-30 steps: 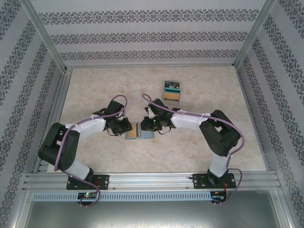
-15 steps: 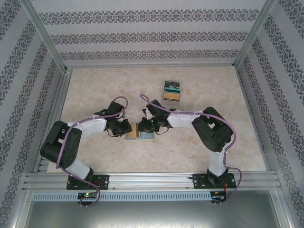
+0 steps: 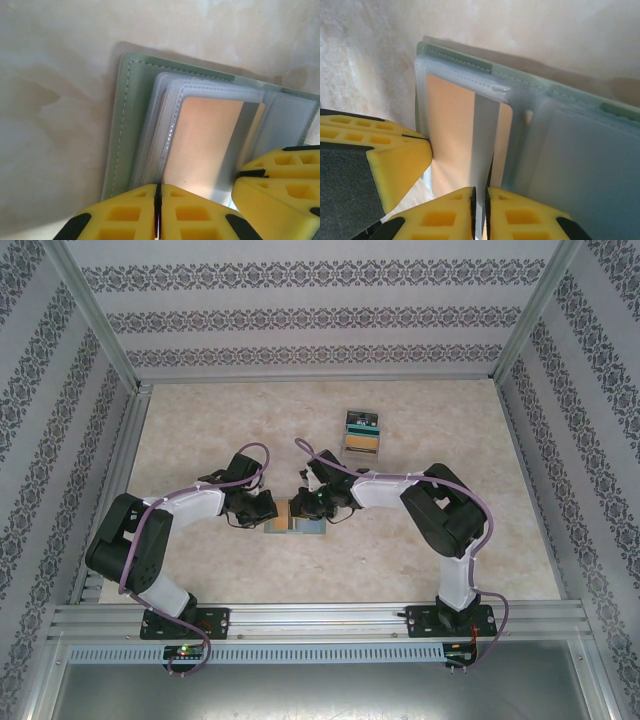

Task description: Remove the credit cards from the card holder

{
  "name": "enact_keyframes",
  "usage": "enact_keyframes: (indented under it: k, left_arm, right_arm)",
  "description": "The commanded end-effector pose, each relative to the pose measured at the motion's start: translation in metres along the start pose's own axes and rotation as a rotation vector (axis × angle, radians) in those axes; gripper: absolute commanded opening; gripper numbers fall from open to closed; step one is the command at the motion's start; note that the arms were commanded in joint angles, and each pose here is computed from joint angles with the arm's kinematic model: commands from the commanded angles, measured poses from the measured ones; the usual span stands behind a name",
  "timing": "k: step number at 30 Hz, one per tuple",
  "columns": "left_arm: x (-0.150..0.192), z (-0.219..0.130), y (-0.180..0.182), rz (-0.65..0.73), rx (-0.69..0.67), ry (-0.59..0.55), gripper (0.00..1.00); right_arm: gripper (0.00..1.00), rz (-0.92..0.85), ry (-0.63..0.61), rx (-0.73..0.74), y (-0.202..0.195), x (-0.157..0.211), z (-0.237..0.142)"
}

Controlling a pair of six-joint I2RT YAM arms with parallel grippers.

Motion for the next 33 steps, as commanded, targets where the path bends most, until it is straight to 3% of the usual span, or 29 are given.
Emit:
enact_keyframes:
  k: [1, 30, 33]
  left_arm:
    - [0.003, 0.01, 0.02, -0.035, -0.072, 0.028, 0.1]
    - [0.004, 0.01, 0.017, -0.039, -0.055, 0.037, 0.09]
    - [0.004, 0.01, 0.018, -0.041, -0.056, 0.038, 0.09]
  right_arm:
    - [0.17, 0.014, -0.026, -0.012, 0.0, -0.001, -0.014]
    - [0.17, 0.034, 0.024, -0.072, 0.0, 0.0, 0.009]
    - [0.09, 0.036, 0.024, -0.074, 0.001, 0.0, 0.009]
Point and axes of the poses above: each hand's point on the last joint's axis, 136 mm out from that joint toward the fingers, its own z axis out along the fingers, its own y axis along the line the jaws close on, x = y × z, the point moved 6 cm from there along -z, back along the fingers, and after that the axes turned 14 degrees about -z, right-handed, at the moved point
